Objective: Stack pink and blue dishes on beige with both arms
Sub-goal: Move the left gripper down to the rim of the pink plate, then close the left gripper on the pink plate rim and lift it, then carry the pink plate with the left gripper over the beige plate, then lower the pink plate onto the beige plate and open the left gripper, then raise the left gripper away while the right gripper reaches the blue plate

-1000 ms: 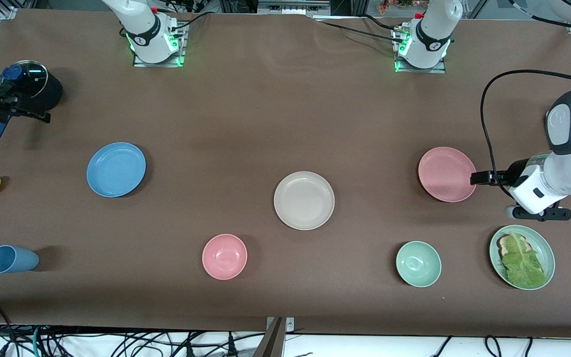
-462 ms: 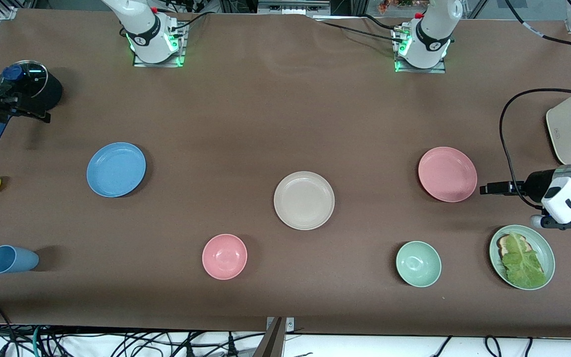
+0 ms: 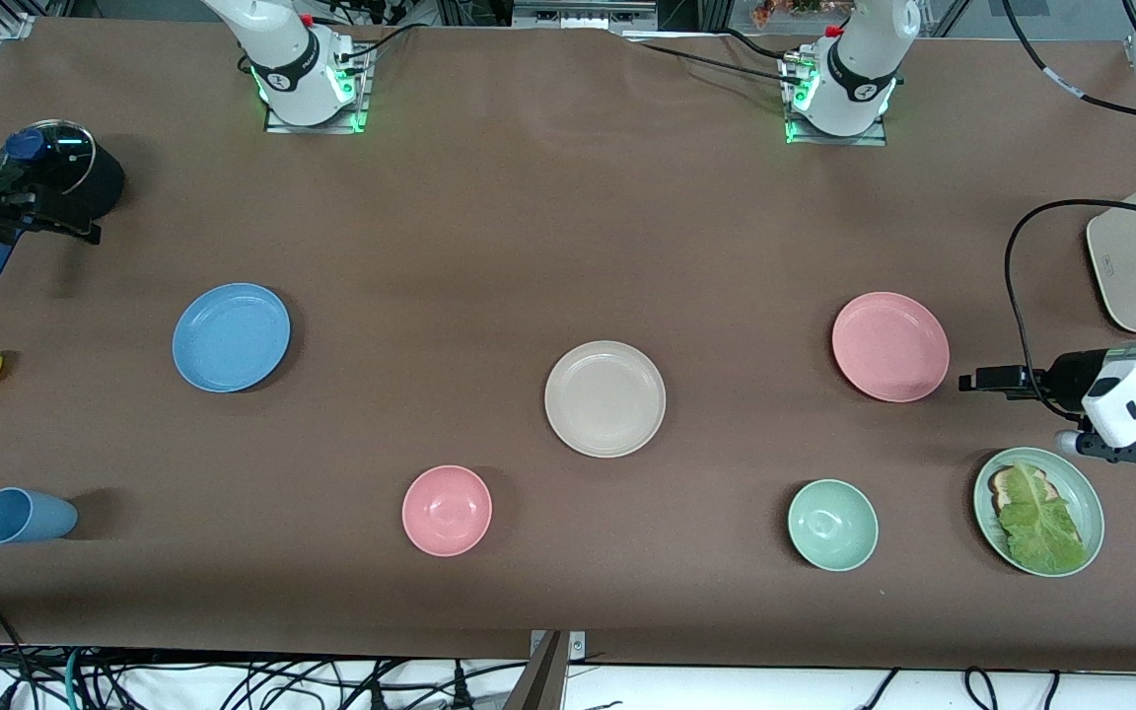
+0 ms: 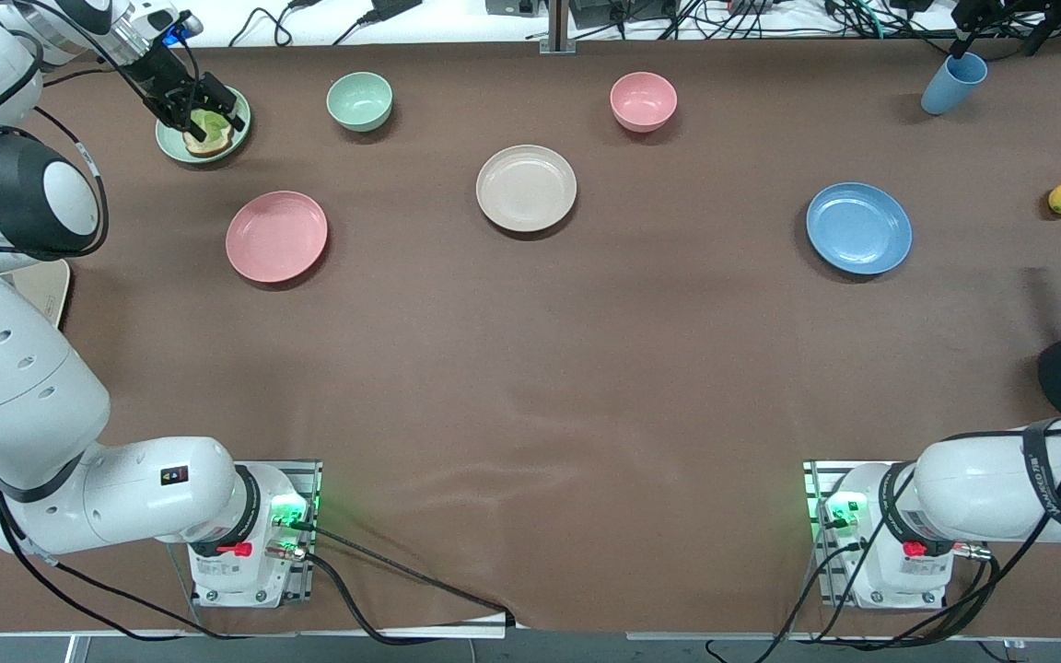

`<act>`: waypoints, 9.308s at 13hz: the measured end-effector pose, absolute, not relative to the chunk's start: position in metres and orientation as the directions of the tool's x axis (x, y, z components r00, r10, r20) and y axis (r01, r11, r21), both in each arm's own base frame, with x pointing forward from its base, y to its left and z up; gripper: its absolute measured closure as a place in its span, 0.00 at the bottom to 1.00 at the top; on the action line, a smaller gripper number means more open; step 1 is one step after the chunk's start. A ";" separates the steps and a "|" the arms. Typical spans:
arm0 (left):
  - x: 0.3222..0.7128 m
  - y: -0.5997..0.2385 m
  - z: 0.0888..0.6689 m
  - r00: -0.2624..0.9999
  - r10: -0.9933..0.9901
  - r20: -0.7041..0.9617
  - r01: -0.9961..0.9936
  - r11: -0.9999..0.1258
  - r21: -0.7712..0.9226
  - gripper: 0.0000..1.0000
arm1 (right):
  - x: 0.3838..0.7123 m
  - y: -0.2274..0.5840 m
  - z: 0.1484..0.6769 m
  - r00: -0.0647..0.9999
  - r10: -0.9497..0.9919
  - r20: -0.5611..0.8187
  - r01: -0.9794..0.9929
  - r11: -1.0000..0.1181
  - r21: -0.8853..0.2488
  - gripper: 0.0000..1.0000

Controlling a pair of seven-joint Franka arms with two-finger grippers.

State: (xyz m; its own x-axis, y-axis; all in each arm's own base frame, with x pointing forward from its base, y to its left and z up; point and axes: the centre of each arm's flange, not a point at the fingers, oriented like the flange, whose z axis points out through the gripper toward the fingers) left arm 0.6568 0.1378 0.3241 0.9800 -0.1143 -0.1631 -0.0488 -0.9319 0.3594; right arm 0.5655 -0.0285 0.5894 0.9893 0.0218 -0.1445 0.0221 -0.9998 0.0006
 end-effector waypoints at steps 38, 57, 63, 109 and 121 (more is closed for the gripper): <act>0.529 0.198 0.174 0.995 0.038 -0.088 0.078 -0.857 0.509 0.09 | 0.561 -0.029 0.587 0.984 0.021 -0.179 0.021 -1.000 -0.002 0.00; 0.550 0.174 0.198 0.992 0.049 -0.112 0.096 -0.879 0.468 0.95 | 0.561 -0.029 0.586 0.983 0.021 -0.181 0.021 -1.000 -0.002 0.00; 0.594 0.046 0.313 0.985 0.091 -0.145 0.131 -0.946 0.297 0.95 | 0.561 -0.029 0.586 0.983 0.021 -0.181 0.021 -1.000 -0.002 0.00; 0.565 -0.334 0.221 0.838 0.531 -0.126 0.545 -0.806 0.232 0.70 | 0.562 -0.032 0.584 0.982 0.014 -0.187 0.014 -1.000 -0.002 0.00; 0.609 -0.260 0.235 0.975 0.224 0.010 0.222 -0.969 0.106 0.26 | 0.570 -0.078 0.540 0.962 -0.063 -0.267 -0.067 -0.998 -0.005 0.00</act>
